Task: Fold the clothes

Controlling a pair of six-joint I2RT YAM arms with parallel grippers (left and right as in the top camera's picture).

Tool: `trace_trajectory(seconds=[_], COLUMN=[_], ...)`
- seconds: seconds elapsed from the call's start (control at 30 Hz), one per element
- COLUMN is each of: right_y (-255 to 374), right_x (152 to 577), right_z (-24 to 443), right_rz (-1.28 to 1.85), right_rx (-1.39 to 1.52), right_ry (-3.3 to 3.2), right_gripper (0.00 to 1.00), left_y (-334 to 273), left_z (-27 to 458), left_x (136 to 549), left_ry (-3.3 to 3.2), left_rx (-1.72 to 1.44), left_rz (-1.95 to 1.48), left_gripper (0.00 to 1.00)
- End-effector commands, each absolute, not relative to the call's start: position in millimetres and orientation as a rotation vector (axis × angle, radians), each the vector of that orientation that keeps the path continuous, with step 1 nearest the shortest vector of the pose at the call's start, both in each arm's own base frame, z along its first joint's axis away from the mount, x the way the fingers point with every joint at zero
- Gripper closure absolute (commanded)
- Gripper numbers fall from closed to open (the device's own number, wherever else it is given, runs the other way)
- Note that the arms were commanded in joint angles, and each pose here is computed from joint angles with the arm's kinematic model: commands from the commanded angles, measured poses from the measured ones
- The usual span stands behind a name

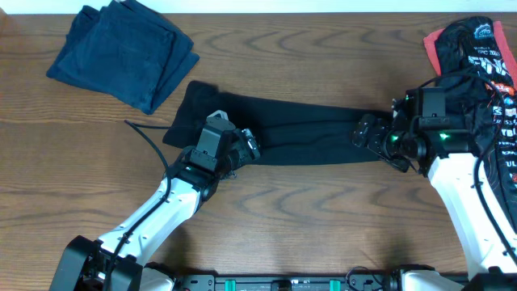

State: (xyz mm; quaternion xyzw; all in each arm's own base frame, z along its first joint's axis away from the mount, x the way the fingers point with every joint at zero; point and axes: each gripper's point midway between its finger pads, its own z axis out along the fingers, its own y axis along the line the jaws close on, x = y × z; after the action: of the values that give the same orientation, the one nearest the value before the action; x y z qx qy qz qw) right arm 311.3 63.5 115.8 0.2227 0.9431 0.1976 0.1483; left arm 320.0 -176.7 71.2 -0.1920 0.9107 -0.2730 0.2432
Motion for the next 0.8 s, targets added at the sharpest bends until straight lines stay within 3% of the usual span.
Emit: trace_trajectory(seconds=[0.0, 0.17, 0.3, 0.77], right_y=[65.5, 65.4, 65.3, 55.9], right_x=[309.6, 309.4, 309.0, 304.4], right_z=[109.6, 108.5, 108.0, 97.7], right_rz=[0.556, 0.559, 0.558, 0.476], right_rx=[0.632, 0.659, 0.659, 0.681], right_ry=[2.736, 2.734, 2.736, 2.747], right_gripper=[0.01, 0.01, 0.01, 0.01], left_y=[-180.6, -181.5, -183.1, -188.6], left_z=[76.7, 69.0, 59.3, 69.1], left_x=[325.7, 327.2, 330.5, 343.0], left_ry=[2.478, 2.490, 2.500, 2.438], left_rx=[-0.530, -0.534, -0.536, -0.429], left_rz=[-0.764, -0.757, -0.750, -0.763], left_gripper=[0.19, 0.30, 0.33, 0.74])
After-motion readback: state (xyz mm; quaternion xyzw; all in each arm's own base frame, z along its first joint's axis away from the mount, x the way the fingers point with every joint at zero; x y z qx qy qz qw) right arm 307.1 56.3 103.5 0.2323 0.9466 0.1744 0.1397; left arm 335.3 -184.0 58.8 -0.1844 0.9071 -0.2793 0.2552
